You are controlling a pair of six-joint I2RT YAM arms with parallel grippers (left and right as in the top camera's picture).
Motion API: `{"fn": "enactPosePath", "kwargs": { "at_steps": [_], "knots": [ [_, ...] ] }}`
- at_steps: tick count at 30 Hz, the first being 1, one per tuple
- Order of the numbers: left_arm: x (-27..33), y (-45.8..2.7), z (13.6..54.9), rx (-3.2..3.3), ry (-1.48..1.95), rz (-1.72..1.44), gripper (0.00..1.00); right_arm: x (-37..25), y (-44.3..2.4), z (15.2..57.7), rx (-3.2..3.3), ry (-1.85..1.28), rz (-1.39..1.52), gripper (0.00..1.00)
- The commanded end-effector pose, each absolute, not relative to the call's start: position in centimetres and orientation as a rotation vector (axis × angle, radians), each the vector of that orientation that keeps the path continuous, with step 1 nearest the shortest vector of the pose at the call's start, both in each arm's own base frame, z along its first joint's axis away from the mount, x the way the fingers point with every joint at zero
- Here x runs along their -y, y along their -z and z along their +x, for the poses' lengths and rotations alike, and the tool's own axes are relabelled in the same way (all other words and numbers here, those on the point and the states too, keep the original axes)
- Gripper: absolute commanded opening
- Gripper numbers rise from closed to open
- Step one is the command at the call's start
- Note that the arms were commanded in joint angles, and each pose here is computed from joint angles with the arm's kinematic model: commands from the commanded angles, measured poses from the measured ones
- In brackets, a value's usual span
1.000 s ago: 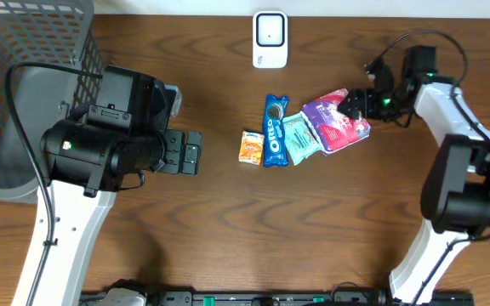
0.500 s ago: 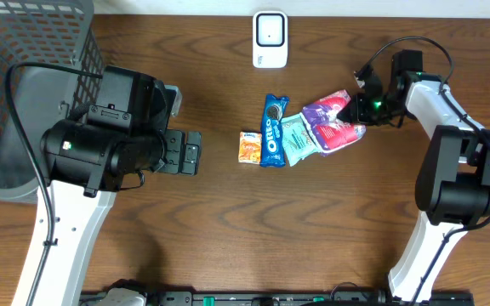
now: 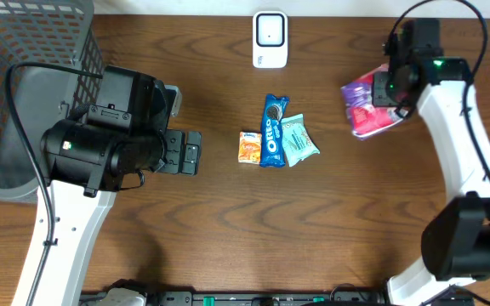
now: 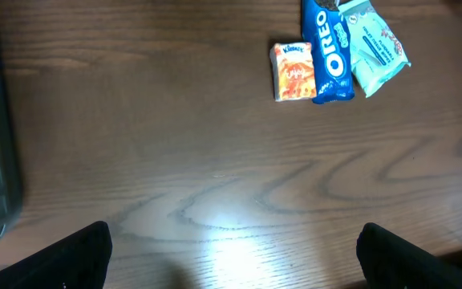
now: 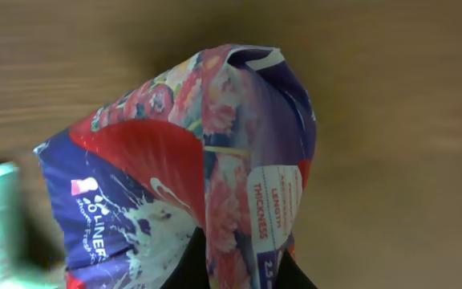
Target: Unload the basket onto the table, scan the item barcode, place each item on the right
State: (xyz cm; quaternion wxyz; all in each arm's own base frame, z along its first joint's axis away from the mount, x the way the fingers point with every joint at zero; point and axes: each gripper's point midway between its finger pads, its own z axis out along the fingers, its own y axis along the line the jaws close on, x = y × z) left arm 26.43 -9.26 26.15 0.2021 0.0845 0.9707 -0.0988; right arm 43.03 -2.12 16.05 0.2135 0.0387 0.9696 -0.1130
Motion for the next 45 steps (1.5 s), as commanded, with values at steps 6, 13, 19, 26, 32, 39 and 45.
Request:
{"fn": "enactPosePath", "kwargs": {
  "at_steps": [6,13,19,26,32,39,45],
  "knots": [
    [8.9,-26.3,26.6,-2.708,0.258,0.223,0.98,7.8,-14.9,40.4,-2.458,1.157,0.388,0.07],
    [8.9,-26.3,26.6,-2.708,0.258,0.223,0.98,5.0,-9.6,40.5,-2.572,1.215,0.215,0.15],
    [8.9,-26.3,26.6,-2.708,0.258,0.223,0.98,-2.5,-6.5,40.7,-2.678,0.968,0.041,0.5],
    [8.9,-26.3,26.6,-2.708,0.258,0.223,0.98,-10.6,-5.4,40.7,-2.736,0.644,-0.096,0.99],
    [8.9,-26.3,26.6,-2.708,0.258,0.223,0.98,-10.7,-8.8,41.8,-2.762,0.565,-0.055,0.99],
    [8.9,-26.3,26.6,-2.708,0.258,0.223,0.98,-5.8,-12.6,42.9,-2.877,0.425,0.049,0.99],
    [8.9,-26.3,26.6,-2.708,0.258,0.223,0.98,1.1,-11.2,39.6,-3.091,0.356,0.161,0.93]
  ]
}}
